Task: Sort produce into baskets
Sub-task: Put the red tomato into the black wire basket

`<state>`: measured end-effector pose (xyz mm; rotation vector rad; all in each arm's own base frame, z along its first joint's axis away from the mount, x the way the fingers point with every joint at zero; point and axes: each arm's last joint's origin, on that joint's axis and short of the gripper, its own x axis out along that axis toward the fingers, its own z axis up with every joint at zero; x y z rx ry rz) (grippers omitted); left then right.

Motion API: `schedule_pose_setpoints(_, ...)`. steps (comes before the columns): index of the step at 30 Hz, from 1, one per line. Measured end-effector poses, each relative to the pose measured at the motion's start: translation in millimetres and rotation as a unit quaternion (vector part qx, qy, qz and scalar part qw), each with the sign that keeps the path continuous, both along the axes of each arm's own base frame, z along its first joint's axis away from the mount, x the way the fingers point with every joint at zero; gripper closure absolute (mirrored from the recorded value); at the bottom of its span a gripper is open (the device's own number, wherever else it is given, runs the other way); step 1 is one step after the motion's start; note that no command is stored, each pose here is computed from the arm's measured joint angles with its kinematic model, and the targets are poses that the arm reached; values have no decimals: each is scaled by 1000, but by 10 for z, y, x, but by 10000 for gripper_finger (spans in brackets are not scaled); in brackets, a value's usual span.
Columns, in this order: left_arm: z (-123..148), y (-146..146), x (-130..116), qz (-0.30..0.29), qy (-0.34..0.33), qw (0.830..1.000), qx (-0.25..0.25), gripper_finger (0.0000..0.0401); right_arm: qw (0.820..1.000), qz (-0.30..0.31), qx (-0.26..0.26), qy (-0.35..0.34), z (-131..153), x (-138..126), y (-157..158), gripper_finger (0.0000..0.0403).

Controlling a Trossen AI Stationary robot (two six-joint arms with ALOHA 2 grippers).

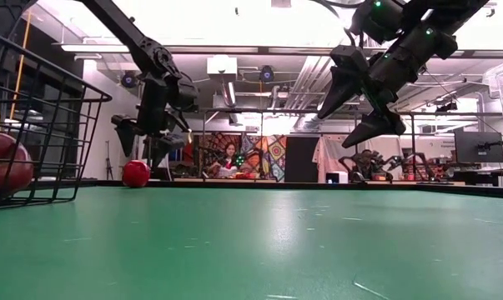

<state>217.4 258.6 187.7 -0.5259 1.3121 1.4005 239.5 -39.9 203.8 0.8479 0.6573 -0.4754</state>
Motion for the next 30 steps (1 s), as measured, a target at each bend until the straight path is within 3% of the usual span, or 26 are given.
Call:
schedule_pose_setpoints(12,-70,-22,0,49,-8,998,47,5,1000,0,0,0,0,0,0,43)
schedule_pose_setpoints(23,-75,-73,36,75,-31,996,43,11,1000,0,0,0,-1,0,0,43)
schedule_pose_setpoints(30,-235,-146,59,107,-91,989,34,11,1000,-14,-9,1,1,-1,-9,43)
